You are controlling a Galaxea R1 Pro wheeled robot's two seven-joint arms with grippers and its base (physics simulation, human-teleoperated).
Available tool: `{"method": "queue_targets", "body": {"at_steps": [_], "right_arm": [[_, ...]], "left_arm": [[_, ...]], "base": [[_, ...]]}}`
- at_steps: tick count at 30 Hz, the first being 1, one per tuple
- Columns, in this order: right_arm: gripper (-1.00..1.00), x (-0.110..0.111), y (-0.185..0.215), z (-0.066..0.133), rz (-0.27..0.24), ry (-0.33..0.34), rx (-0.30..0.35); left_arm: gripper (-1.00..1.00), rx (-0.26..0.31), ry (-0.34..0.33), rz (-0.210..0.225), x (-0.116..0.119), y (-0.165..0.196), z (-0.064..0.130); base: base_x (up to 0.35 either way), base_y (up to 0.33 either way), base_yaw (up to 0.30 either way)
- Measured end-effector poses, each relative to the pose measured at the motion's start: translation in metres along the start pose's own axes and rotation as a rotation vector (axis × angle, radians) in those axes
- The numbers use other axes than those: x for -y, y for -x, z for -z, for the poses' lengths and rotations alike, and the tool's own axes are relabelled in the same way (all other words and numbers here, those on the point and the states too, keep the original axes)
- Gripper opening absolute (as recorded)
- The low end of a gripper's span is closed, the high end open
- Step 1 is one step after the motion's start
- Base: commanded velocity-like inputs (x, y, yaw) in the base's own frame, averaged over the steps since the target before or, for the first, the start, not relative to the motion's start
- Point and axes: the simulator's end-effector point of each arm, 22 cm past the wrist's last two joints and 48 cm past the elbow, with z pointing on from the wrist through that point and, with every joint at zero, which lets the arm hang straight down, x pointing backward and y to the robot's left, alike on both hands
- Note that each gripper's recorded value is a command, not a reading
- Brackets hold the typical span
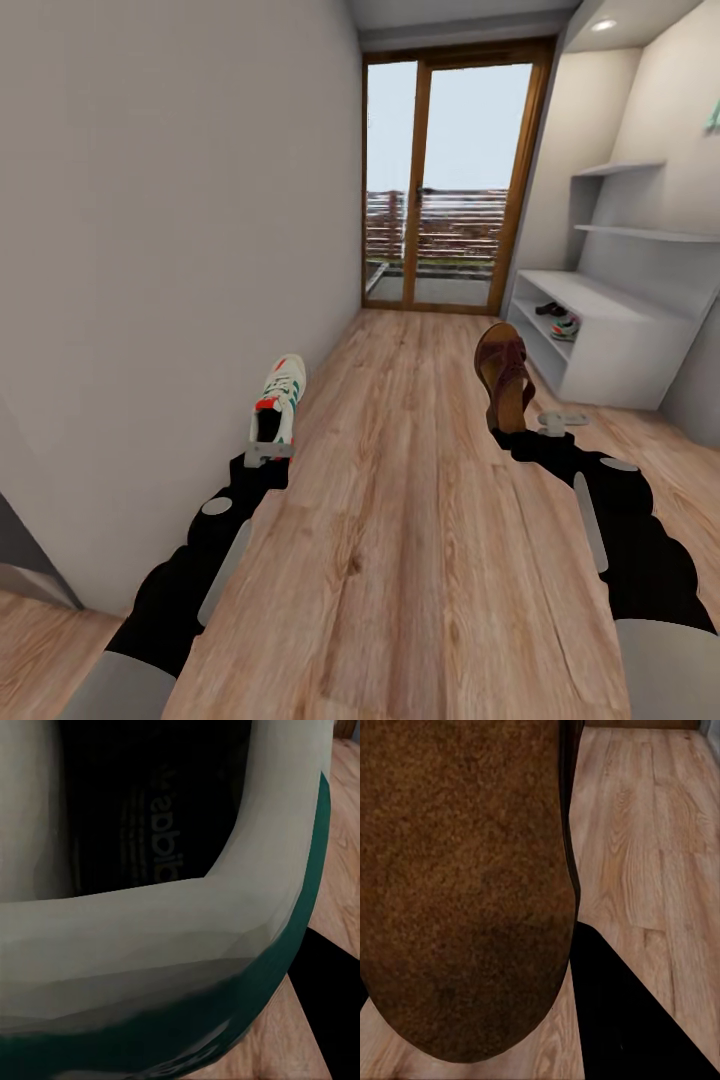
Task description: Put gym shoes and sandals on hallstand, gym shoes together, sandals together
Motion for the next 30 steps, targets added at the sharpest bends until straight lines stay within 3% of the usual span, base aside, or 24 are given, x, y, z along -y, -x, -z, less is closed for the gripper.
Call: {"method": "queue_targets", "body": {"at_steps": [13, 24, 30], "right_arm": [[-1.0, -0.0006, 0.0014, 0.0006, -0.001, 0.002, 0.003], [-1.0, -0.0006, 0.002, 0.0011, -0.001, 0.002, 0.004], [-1.0, -0.0009, 0.002, 0.0011, 0.002, 0.002, 0.003]], "left_arm": [[-1.0, 0.0, 0.0, 0.0, 0.0, 0.0, 0.0], [-1.0, 0.001, 0.0, 0.0, 0.0002, 0.0007, 0.0003], [-1.0, 0.002, 0.0, 0.0, 0.0, 0.0012, 0.0005]], "base": [[0.347, 0.0, -0.002], [0.347, 0.0, -0.225], [0.347, 0.0, -0.05]]}}
